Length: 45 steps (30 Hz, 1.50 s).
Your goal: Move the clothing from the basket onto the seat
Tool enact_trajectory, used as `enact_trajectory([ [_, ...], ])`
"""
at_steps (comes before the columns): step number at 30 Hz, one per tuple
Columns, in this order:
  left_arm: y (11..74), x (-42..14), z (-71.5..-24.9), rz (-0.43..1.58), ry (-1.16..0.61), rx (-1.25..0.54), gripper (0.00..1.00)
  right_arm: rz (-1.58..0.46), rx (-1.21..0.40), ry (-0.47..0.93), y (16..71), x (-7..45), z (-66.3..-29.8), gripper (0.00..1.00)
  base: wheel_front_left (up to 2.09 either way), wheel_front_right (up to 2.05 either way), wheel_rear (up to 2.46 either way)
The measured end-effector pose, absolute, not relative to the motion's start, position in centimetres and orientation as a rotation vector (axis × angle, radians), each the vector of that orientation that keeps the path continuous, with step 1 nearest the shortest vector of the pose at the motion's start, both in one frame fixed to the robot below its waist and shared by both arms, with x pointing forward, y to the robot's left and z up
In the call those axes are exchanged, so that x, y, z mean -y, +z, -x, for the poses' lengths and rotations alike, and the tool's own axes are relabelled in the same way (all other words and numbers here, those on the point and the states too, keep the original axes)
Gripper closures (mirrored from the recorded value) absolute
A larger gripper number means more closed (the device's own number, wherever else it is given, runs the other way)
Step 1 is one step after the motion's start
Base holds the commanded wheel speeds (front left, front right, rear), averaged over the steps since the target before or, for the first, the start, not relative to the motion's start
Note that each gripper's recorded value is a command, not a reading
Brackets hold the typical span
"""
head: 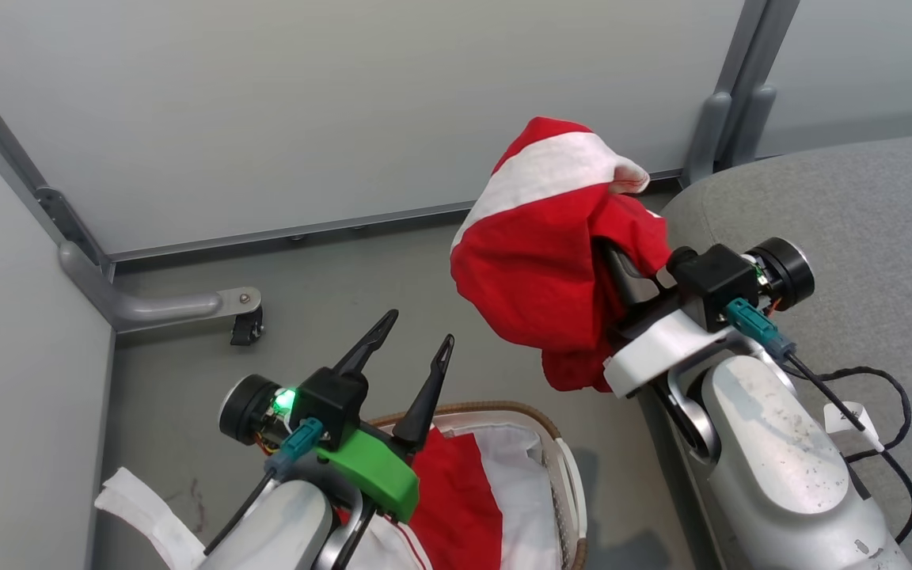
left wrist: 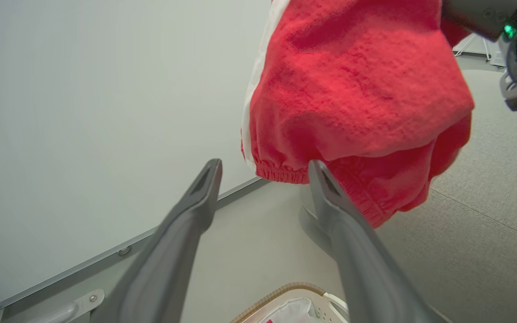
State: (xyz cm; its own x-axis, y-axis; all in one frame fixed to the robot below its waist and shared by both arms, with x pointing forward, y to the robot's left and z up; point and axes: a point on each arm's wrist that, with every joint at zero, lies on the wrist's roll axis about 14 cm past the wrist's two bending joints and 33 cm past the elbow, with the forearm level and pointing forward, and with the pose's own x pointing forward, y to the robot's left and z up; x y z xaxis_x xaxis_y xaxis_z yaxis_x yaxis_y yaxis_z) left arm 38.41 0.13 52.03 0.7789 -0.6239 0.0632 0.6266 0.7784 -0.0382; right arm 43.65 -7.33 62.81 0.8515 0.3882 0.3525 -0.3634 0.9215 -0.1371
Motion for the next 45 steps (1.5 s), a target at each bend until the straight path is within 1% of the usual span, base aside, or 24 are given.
enact_trajectory([
  [8, 51.2, -0.4, -38.3, 0.098, -0.643, 0.039, 0.0, 0.065, 0.335, 0.332, 60.9, 9.6, -43.9, 1.0, 0.0, 0.0, 0.0],
  [14, 50.7, 1.2, -38.1, 0.107, -0.682, 0.03, 0.0, 0.074, 0.325, 0.257, 60.7, 12.3, -43.7, 1.0, 0.0, 0.0, 0.0],
  [21, 50.2, 5.3, -37.8, 0.123, -0.798, 0.015, 0.0, 0.103, 0.304, 0.131, 60.2, 17.2, -42.3, 1.0, 0.0, 0.0, 0.0],
  [30, 48.6, 11.9, -36.0, 0.148, -0.999, -0.04, 0.0, 0.143, 0.245, -0.078, 58.8, 24.7, -39.1, 1.0, 0.0, 0.0, 0.0],
  [36, 47.5, 14.6, -35.0, 0.158, -1.1, -0.07, 0.0, 0.162, 0.203, -0.202, 57.9, 28.9, -37.5, 1.0, 0.0, 0.0, 0.0],
  [41, 46.7, 15.7, -35.1, 0.167, -1.149, -0.08, 0.0, 0.182, 0.208, -0.255, 58.7, 31.0, -38.5, 1.0, 0.0, 0.0, 0.0],
  [45, 46.2, 15.7, -36.4, 0.173, -1.156, -0.072, 0.0, 0.232, 0.238, -0.291, 60.6, 32.9, -40.7, 1.0, 0.0, 0.0, 0.0],
])
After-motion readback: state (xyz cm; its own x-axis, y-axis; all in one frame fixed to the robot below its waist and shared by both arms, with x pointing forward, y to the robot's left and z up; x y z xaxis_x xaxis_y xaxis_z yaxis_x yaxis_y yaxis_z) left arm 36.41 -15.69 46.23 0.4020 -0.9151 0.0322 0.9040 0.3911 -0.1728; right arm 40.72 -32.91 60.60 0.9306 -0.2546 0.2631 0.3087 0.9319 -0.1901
